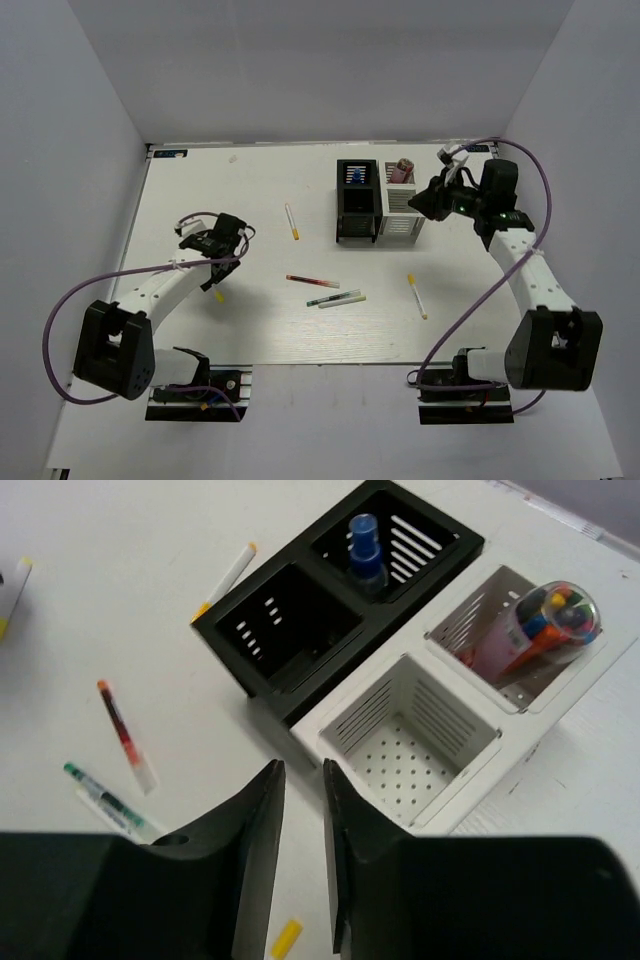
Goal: Sort the stationery into containers
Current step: Pick up the pen from the center of the board.
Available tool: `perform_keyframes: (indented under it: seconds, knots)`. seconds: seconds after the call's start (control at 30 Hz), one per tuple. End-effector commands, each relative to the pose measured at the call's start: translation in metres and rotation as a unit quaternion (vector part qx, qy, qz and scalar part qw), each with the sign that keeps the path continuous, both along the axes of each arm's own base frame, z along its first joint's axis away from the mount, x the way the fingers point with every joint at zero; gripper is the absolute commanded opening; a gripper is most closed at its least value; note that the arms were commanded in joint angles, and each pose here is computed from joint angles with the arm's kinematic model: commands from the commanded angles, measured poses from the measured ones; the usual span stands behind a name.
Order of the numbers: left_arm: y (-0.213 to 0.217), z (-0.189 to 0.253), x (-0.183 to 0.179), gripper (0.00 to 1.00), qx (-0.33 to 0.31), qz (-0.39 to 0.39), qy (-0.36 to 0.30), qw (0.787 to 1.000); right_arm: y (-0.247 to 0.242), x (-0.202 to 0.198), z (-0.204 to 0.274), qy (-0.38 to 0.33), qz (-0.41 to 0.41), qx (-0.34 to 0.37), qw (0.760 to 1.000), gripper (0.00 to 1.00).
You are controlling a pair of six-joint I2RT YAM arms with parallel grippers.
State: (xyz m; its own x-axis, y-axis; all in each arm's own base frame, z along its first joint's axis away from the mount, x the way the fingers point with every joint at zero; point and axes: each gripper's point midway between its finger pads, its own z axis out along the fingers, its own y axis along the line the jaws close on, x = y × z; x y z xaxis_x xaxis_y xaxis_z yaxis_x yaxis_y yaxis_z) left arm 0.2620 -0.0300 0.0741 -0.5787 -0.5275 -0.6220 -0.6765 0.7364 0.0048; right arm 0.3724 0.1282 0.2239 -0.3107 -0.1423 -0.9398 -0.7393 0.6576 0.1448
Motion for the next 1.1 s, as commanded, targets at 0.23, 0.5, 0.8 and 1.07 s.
perform_keyframes:
  seconds: [0.23,0.5,0.8,1.07]
  knots:
    - [0.019,-0.013,0.006,0.68,-0.031,0.020,0.004,0.999,-0.009,-0.064,0.006,-0.028,0.021,-0.014,0.999,0.34]
    - [0.025,-0.040,0.010,0.65,-0.061,0.033,0.024,0.997,-0.013,-0.086,-0.008,-0.014,0.010,-0.018,1.000,0.34]
    - [0.028,-0.073,-0.002,0.48,-0.092,0.029,0.069,0.993,-0.016,-0.091,-0.012,-0.010,-0.001,-0.018,1.000,0.34]
    - [0.025,-0.093,-0.018,0.27,-0.116,0.031,0.086,0.989,-0.018,-0.093,-0.014,-0.003,-0.008,-0.017,1.000,0.42]
